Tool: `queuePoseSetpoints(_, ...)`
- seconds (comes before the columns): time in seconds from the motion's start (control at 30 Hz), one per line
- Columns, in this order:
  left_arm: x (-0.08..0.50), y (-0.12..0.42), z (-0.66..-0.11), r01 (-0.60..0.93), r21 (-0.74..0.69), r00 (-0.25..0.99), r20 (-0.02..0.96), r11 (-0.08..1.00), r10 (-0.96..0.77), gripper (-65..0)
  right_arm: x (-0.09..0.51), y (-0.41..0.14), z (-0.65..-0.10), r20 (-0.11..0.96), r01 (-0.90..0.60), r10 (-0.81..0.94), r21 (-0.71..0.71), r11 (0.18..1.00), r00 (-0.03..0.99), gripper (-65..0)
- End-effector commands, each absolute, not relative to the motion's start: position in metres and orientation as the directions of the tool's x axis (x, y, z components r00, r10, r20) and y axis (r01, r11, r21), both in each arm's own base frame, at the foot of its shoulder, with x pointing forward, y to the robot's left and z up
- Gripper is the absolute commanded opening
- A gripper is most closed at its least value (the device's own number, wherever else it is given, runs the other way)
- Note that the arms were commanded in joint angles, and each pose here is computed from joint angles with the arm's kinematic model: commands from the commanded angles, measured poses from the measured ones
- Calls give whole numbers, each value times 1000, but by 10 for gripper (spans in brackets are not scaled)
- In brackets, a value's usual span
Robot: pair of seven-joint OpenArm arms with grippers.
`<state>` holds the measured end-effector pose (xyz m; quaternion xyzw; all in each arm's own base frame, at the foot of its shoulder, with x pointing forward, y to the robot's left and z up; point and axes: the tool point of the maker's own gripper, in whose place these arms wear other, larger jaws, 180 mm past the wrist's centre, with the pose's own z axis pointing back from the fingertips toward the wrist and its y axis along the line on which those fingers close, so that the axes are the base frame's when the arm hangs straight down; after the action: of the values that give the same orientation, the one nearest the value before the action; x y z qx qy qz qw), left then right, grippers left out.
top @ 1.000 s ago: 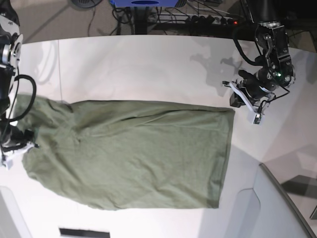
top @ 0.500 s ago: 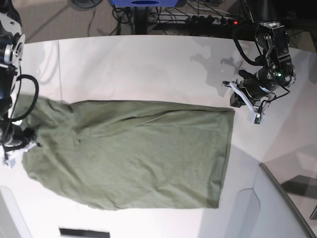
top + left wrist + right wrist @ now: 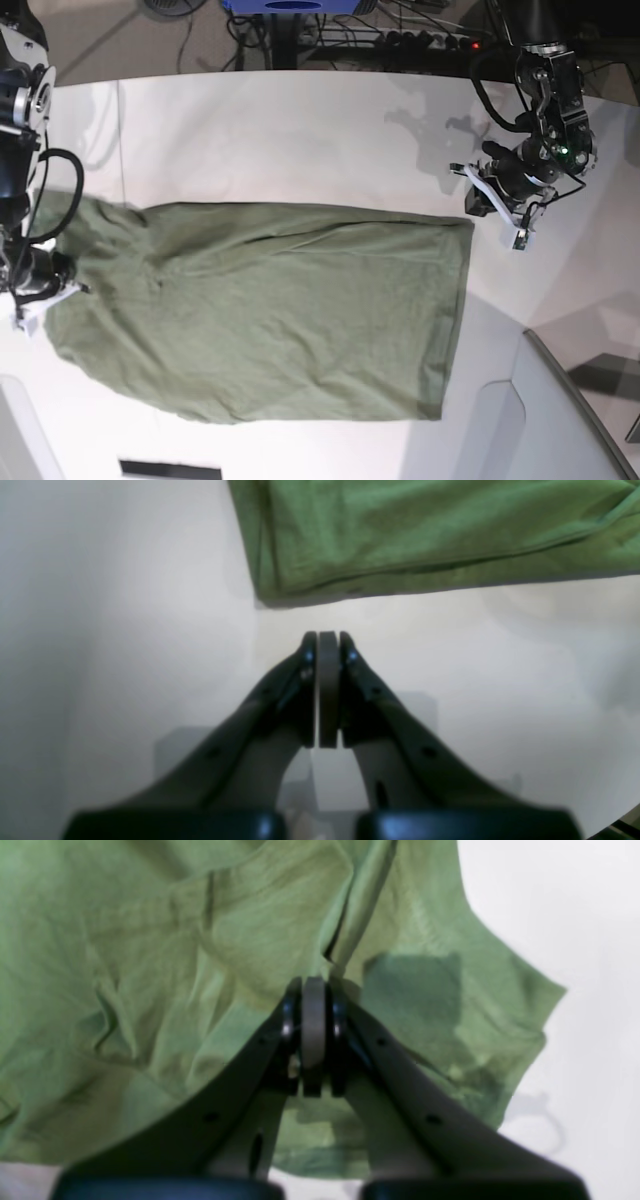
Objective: Layout the t-shirt on the table in an organized manner, then fold the t-shirt properly
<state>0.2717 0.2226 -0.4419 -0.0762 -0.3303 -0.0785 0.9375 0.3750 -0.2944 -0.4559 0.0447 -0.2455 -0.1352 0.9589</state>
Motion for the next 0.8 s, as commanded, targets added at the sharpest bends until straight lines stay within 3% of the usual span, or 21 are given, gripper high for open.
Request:
queuePoseSetpoints(0.0,282,226,-431,202,-78,741,664,976,-100,-650,393,-305,-430,531,224,-266,144,964,804,-650)
queuePoseSetpoints(0.17,281,226,-431,202,-79,742,663,976,-100,-650,382,-289,-402,567,146,-178,101,984,804,-650)
queuePoseSetpoints(0.47,280,227,-443,186,-104,764,641,977,-77,-650,345,-286,-410,501,204,-250,144,968,829,-648)
queuePoseSetpoints(0.77,282,230,-442,185,-99,764,640,978,-80,-650,377,-299,-429,524,274,-342,205,940,780,-648)
